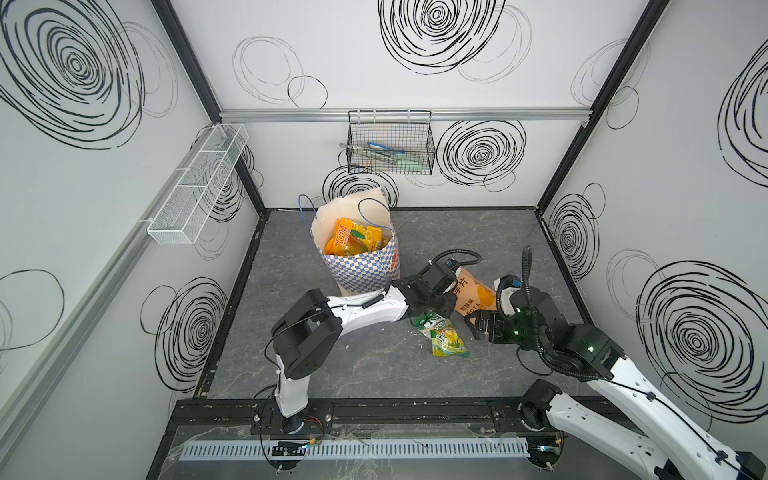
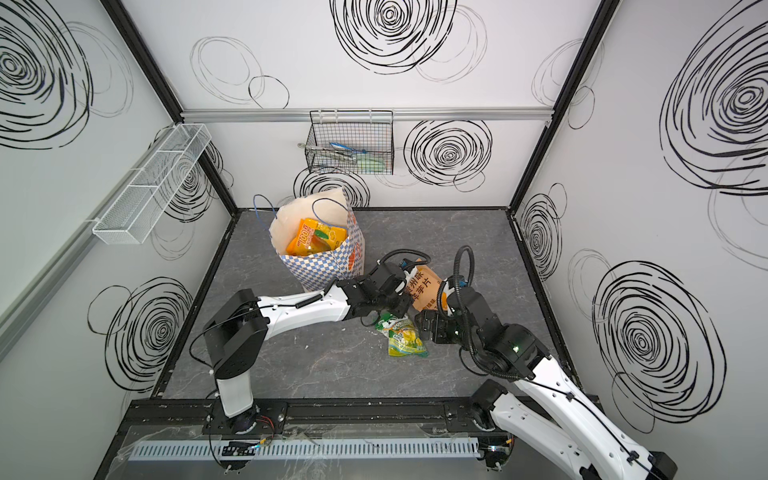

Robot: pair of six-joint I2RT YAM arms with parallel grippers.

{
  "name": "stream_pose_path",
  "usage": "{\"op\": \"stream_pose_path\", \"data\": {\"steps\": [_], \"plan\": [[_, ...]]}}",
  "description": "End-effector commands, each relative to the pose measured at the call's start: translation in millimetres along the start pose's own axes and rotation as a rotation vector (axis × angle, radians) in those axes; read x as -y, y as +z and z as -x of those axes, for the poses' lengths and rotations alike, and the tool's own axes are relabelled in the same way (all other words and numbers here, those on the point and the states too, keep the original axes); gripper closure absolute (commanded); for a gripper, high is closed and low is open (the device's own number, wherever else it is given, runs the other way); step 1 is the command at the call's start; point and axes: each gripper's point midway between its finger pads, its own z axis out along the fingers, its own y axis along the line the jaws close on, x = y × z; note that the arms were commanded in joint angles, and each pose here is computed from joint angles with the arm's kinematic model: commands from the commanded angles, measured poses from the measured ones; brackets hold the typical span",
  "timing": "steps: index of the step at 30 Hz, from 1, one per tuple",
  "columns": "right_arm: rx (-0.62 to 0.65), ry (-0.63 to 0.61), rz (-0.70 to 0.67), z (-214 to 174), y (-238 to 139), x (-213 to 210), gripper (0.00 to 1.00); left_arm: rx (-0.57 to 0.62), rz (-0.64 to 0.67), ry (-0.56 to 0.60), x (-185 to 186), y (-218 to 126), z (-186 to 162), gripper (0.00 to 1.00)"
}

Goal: Take the snacks out of the paper bag
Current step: 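Return the left gripper over the bag while the right gripper hovers near the chips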

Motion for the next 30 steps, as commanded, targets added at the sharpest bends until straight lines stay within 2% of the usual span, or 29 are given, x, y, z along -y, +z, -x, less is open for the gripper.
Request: {"op": "stream_pose_path", "data": {"steps": [1,8,15,19,24,30], "plan": [[0.023,0.013,-0.007,6,-1,1,0.03,0.058,-0.009,0.016,2,0,22,0.59],[0.041,0.010,0.006,12,-5,-4,0.03,0.125,-0.029,0.022,12,-30,51,0.44],[0.110,0.006,0.100,35,-23,-27,0.03,0.279,-0.067,0.046,28,-98,101,0.28],[0.171,-0.010,0.190,55,-41,-48,0.03,0.363,-0.050,0.059,26,-140,126,0.24],[0.235,-0.046,0.335,78,-60,-83,0.03,0.487,-0.024,0.044,5,-202,157,0.21],[0.206,-0.083,0.393,93,-55,-112,0.02,0.625,0.080,0.001,-46,-276,176,0.16]]}}
